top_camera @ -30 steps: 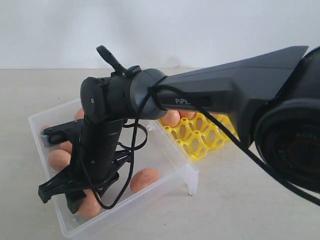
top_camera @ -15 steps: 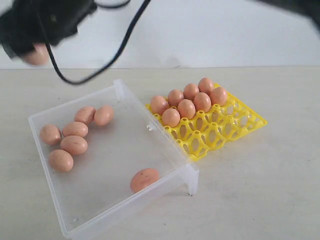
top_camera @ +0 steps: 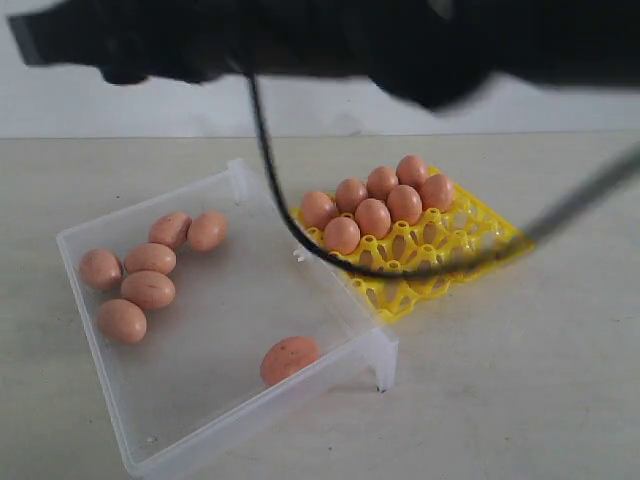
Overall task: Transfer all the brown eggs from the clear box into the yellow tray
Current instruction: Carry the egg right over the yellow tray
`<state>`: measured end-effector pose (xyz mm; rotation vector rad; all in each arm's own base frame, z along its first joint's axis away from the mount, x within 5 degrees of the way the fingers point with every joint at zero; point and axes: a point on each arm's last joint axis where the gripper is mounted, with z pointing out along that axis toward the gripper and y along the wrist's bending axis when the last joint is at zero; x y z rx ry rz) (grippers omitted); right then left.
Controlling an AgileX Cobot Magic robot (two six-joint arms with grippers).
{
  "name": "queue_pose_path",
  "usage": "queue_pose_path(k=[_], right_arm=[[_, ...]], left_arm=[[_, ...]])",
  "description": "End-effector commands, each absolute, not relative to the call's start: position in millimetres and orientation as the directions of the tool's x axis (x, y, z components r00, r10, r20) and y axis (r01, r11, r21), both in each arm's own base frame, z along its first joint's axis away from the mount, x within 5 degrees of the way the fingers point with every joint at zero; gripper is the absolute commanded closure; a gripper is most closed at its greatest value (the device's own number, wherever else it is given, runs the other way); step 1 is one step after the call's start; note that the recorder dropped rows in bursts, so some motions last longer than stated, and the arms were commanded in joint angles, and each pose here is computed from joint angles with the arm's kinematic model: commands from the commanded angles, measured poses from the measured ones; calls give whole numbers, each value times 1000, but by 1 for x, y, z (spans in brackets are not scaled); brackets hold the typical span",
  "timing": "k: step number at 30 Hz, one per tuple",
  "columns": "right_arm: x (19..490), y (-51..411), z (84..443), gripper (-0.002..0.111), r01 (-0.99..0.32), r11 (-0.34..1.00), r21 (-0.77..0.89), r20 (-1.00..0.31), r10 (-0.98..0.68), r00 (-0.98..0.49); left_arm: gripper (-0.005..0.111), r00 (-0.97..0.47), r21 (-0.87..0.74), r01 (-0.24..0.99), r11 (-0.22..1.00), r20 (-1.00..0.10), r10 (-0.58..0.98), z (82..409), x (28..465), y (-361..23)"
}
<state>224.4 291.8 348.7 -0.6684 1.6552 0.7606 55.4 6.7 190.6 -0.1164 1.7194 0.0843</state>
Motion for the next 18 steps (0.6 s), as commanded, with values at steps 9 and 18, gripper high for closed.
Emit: queue_pose_path(k=[9,18], right_arm=[[240,110,260,109,-105,975,196,-979,188,-85],[301,128,216,109,-777,629,30,-818,-431,-381]], left_arm=[[111,-141,-15,-122,992,-989,-33,192,55,6],[111,-141,-15,-122,992,-989,-33,192,55,6]])
